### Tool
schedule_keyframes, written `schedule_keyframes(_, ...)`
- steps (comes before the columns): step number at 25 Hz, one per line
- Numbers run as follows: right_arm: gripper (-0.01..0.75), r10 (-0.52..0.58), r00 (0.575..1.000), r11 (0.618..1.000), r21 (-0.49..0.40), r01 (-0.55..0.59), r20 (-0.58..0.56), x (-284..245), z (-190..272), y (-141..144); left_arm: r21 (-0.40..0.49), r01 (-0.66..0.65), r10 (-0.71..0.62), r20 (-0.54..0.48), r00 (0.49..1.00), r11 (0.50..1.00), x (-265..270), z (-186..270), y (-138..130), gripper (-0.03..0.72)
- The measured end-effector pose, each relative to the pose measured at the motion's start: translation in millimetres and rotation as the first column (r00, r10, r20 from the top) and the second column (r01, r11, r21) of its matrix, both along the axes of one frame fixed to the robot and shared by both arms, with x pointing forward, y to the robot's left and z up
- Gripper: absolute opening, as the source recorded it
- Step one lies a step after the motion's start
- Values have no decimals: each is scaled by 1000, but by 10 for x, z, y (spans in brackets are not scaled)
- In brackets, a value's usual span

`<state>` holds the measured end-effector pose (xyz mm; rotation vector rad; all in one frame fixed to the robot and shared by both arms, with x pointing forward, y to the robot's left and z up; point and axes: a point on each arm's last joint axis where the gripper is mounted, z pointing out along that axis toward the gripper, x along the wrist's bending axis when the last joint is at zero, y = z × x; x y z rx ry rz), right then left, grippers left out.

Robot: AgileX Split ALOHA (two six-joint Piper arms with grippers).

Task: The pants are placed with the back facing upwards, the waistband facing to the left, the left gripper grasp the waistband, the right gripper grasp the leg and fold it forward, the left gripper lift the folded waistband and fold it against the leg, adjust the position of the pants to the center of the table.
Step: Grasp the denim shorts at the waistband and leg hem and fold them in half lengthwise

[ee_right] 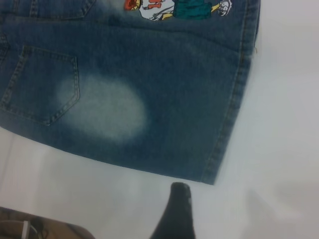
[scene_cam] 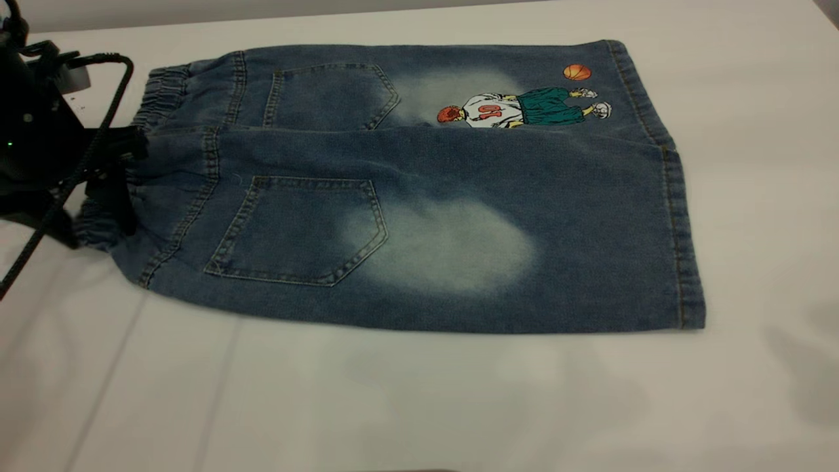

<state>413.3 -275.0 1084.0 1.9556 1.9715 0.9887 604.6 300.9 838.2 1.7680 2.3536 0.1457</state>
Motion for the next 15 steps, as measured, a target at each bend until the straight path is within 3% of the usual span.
schedule_keyframes(3,593,0,1000,1000,0,0,1,1,1,0,-4,-4,4,22,1000,1000,19,3,-24,137)
schedule_keyframes(4,593,3,1000,1000,-3,-3,2,1,1,0,-4,-4,4,25,1000,1000,23,4,-23,99)
schedule_keyframes(15,593,109,981,993,-20,-113,-160,440,-366,54,2,45,-45,-1,999,999,66,110,-27,90)
